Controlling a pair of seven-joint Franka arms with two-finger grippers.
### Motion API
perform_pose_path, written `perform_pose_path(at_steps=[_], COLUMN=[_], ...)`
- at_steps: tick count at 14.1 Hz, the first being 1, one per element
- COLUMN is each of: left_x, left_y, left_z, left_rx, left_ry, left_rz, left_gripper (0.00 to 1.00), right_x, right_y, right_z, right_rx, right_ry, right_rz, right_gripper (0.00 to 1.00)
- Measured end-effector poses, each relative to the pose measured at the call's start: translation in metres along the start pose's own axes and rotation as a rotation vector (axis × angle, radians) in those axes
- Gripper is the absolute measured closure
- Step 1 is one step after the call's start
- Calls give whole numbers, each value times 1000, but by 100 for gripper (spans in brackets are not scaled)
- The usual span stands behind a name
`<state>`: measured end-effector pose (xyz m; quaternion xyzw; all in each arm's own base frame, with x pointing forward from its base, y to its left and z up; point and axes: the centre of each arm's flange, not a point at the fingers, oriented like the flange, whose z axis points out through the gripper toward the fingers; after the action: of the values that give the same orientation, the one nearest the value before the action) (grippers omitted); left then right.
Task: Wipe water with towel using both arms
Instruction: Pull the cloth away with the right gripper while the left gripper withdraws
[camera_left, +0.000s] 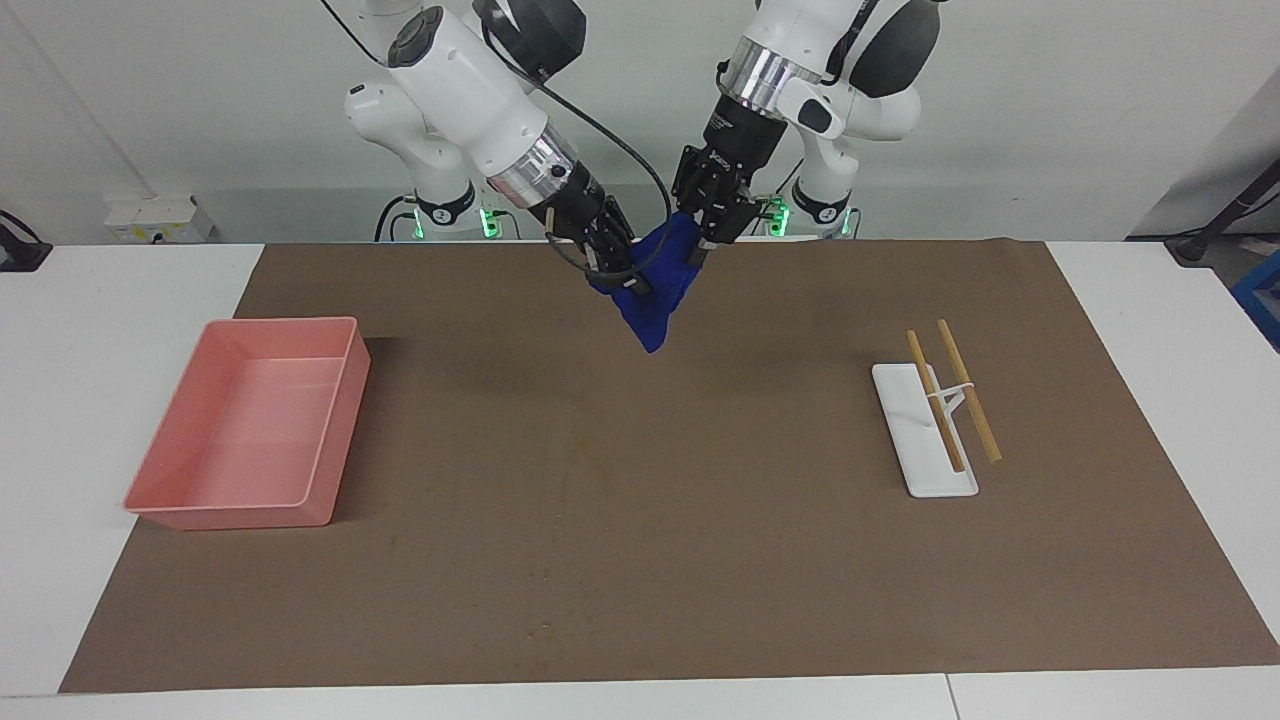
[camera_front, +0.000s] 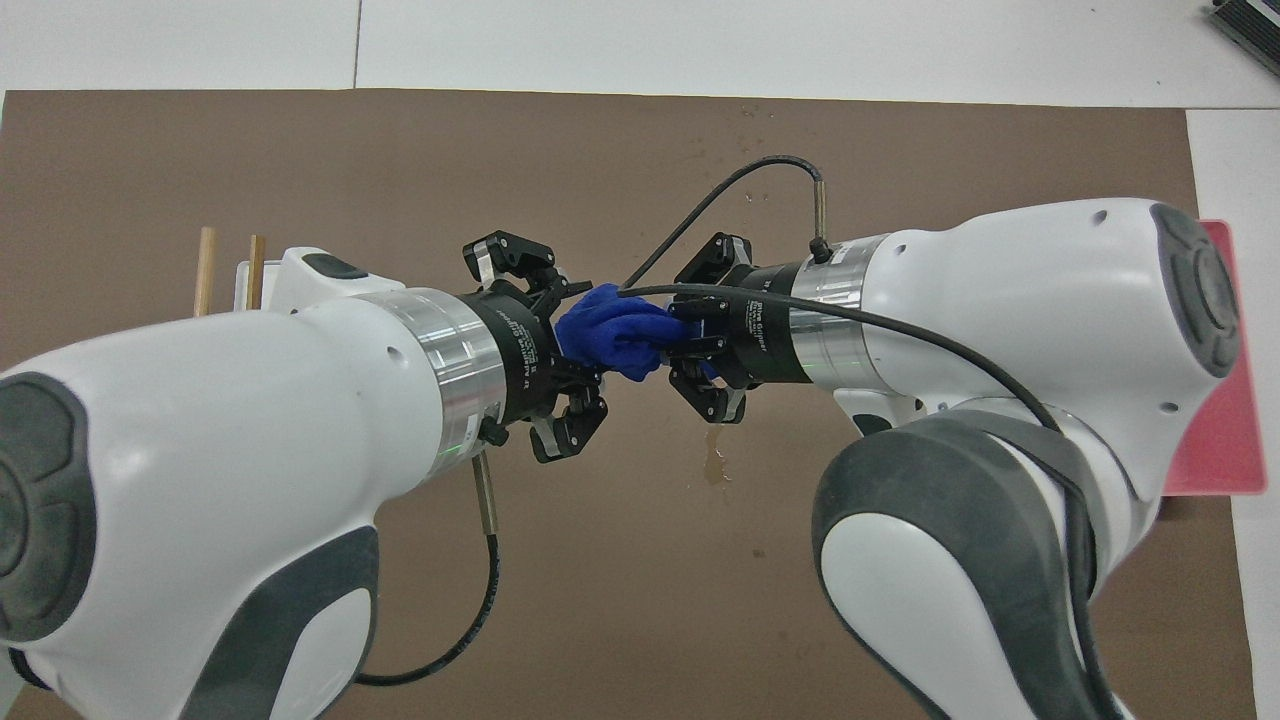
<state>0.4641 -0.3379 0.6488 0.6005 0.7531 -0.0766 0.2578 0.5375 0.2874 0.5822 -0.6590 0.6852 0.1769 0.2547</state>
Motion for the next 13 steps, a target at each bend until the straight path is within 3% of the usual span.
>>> perform_pose_path(at_steps=[3, 6, 9, 13], left_x=[15, 37, 70, 132], left_y=[9, 20, 34, 64], left_z=[2, 4, 3, -14], left_rx=[23, 70, 149, 252], left_ry=[38, 102, 175, 232], left_rz=[-27, -47, 59, 215], left_gripper=[1, 0, 0, 0], right_x=[5, 29, 80, 124], right_y=[-1, -16, -51, -102], right_z=[1, -3, -7, 36], right_rx=[19, 85, 171, 256], right_ry=[82, 126, 177, 279], right_rz=[-96, -189, -298, -427], right_gripper=[81, 81, 81, 81])
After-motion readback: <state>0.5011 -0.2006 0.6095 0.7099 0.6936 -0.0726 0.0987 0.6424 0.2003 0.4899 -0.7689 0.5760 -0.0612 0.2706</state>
